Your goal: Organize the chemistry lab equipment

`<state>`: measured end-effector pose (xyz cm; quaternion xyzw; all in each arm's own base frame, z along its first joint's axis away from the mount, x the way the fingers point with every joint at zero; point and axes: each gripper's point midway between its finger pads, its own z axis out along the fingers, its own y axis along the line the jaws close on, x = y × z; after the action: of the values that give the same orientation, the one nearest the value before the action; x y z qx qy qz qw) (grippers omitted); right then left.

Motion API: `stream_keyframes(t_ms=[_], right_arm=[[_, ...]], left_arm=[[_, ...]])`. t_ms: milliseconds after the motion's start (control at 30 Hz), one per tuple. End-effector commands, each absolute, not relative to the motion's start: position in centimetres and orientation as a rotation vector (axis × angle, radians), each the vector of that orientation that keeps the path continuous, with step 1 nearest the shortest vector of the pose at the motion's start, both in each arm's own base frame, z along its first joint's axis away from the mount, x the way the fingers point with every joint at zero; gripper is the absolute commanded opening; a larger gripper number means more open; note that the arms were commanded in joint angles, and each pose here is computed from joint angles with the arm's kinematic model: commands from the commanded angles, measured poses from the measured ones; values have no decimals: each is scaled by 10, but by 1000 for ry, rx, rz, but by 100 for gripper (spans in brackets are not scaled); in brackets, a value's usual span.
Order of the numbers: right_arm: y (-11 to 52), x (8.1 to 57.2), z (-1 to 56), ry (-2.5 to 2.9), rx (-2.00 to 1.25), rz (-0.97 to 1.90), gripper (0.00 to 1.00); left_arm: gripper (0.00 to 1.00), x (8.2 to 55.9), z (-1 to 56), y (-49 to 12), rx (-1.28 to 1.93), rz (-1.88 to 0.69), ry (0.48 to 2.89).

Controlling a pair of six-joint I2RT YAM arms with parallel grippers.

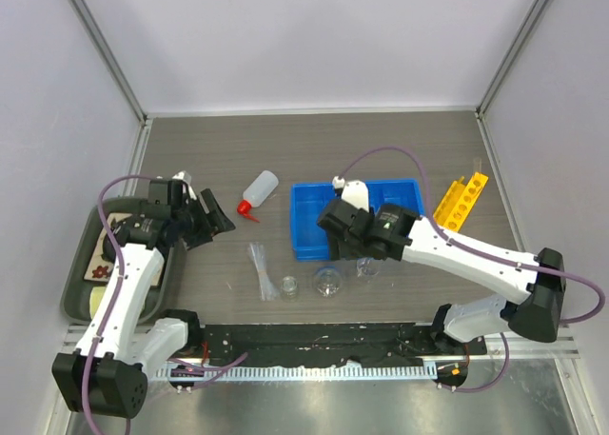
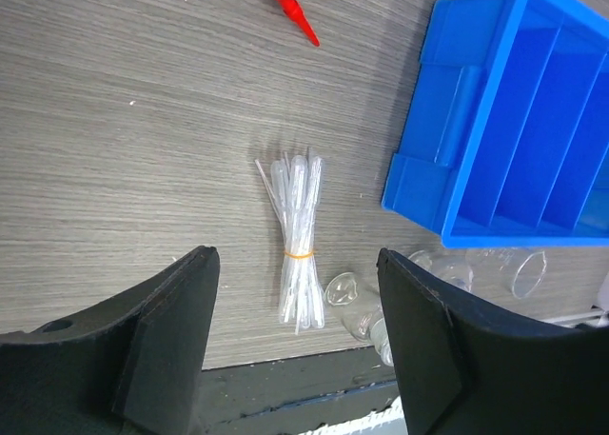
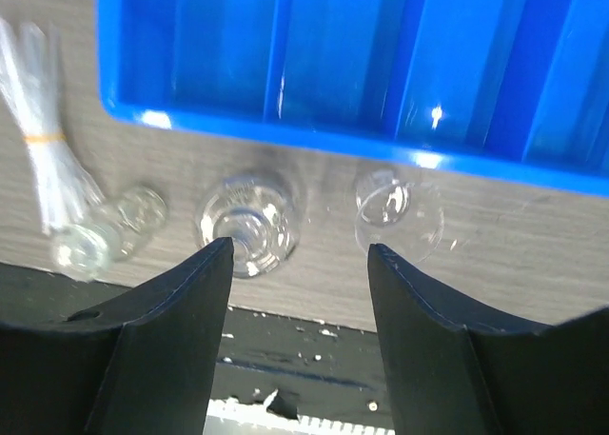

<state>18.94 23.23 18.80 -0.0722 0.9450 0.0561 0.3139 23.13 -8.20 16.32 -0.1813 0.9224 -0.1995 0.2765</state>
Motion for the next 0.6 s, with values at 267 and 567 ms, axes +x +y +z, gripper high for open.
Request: stream_keyframes(t_ms=[267, 567], right_arm=[[262, 166, 126, 2606, -181, 237, 64], [286, 159, 106, 2642, -251, 247, 64]], left_arm=[[72, 230, 146, -81, -544, -538, 2493], [72, 229, 147, -81, -514, -531, 2495]])
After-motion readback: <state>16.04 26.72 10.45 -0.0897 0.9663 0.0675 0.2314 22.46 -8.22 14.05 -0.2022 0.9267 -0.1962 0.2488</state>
